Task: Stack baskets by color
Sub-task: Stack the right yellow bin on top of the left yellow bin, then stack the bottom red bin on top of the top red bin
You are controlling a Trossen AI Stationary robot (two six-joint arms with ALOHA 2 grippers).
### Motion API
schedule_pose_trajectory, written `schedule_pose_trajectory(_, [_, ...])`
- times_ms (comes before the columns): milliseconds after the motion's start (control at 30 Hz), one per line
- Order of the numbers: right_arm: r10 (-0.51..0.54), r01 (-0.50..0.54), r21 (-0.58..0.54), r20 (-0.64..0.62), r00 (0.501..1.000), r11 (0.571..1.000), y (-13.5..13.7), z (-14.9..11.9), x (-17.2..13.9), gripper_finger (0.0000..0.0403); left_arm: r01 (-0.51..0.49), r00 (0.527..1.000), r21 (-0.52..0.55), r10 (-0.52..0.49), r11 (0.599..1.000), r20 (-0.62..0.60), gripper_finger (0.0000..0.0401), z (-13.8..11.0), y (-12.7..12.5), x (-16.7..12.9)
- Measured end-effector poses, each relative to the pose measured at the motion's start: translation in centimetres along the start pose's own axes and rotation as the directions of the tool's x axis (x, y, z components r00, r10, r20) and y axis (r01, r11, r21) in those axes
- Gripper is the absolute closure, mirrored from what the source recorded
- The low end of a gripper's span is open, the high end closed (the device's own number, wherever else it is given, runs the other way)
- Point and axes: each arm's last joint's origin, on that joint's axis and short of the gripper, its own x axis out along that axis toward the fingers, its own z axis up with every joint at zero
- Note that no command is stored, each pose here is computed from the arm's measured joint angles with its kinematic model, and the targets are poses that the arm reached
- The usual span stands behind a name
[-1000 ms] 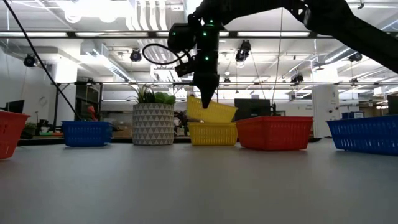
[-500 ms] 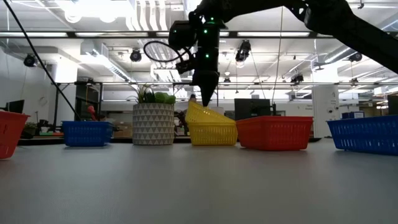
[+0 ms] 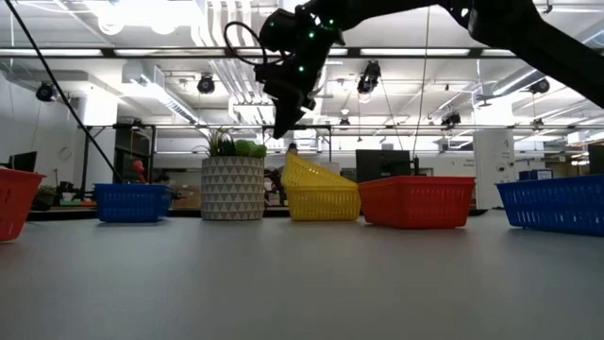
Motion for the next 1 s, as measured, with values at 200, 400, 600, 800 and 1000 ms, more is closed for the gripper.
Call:
schedule_pose_trajectory(200, [-0.018, 0.017, 0.038, 0.0, 1.0, 0.999, -1.3, -0.4, 2.9, 0.0394, 0.002, 1.0, 0.005, -0.002, 1.0, -0.003, 0.0356, 0.0, 0.0, 0.0])
schedule_pose_trajectory(400, [-0.004, 0.008, 0.046, -0.071, 0.997, 0.999, -1.6, -1.5, 6.1, 0.0394, 0.002, 1.0, 0.004, -0.002, 1.0, -0.003, 0.0356, 0.0, 0.0, 0.0])
schedule_pose_trajectory(600, [-0.01, 0.011, 0.042, -0.033, 0.999, 0.999, -1.1, -1.0, 5.6, 0.0394, 0.002, 1.0, 0.004, -0.002, 1.0, -0.003, 0.0356, 0.0, 0.0, 0.0])
schedule_pose_trajectory(800, [0.017, -0.017, 0.022, -0.035, 0.999, 1.0, 1.0, -0.2, 2.6, 0.0394, 0.003, 1.0, 0.002, -0.003, 1.0, -0.003, 0.0356, 0.0, 0.0, 0.0])
schedule_pose_trajectory(1000, [0.072, -0.075, -0.042, -0.083, 0.994, 0.996, 5.2, 0.0, 0.0, 0.0394, 0.01, 1.0, -0.035, -0.011, 0.999, -0.015, 0.0356, -0.2, -0.3, 0.1])
